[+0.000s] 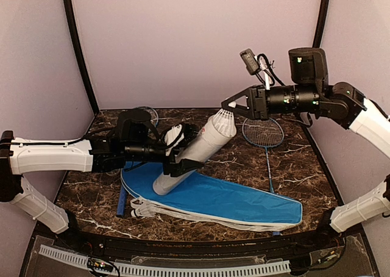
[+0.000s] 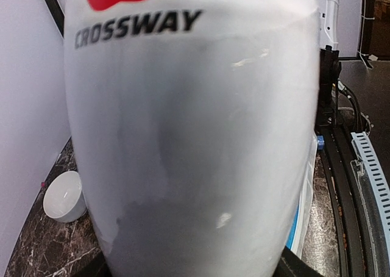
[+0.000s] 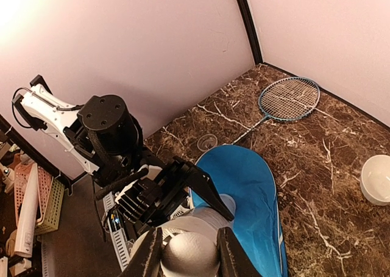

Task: Pack up the badminton gear
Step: Adjust the shuttlecock in the shuttle tube.

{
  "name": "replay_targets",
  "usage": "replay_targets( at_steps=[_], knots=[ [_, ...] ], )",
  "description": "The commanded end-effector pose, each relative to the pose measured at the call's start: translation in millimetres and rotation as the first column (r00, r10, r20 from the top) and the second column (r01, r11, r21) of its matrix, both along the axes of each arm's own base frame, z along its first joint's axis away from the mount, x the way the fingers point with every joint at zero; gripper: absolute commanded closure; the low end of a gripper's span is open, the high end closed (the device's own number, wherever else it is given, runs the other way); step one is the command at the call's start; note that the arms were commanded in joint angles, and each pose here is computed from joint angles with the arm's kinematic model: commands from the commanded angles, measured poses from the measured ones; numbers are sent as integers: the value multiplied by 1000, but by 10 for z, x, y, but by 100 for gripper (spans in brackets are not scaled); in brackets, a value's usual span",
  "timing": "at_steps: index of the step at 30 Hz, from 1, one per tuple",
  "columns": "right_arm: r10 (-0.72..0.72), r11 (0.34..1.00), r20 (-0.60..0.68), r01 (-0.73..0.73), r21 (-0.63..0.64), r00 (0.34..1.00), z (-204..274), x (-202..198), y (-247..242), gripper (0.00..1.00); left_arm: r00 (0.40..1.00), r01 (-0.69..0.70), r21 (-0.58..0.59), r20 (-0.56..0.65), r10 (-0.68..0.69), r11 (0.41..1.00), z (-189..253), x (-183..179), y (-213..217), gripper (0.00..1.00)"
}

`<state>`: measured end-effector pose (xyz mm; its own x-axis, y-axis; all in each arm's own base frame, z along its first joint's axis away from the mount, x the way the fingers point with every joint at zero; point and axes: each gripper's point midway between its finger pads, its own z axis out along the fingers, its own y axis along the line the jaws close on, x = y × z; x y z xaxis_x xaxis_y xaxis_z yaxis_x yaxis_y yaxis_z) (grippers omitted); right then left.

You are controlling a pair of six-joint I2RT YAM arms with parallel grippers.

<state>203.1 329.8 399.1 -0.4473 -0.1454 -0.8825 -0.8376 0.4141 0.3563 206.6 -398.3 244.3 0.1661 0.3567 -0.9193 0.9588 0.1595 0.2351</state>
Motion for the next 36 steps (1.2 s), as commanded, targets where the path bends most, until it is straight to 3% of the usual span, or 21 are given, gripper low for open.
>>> replay_targets(
  at_steps=[1,13,18,30,36],
  knots=[
    [-69,993,72,62,98,995,237,126,-13,85,993,21,68,-117,-13,997,-255,-124,40,33],
    [-89,991,156,73,109,984,56,-106,26,84,989,-44,56,-140,52,997,-249,38,59,33],
    [-191,980,147,178,94,971,31,72,-4,86,989,-29,51,-145,36,998,-257,25,68,33],
    [-188,981,191,175,83,964,239,179,134,86,991,-9,67,-131,17,998,-301,1,71,33],
    [-180,983,181,167,81,967,157,158,137,85,988,-82,53,-126,89,995,-245,118,91,33]
  ],
)
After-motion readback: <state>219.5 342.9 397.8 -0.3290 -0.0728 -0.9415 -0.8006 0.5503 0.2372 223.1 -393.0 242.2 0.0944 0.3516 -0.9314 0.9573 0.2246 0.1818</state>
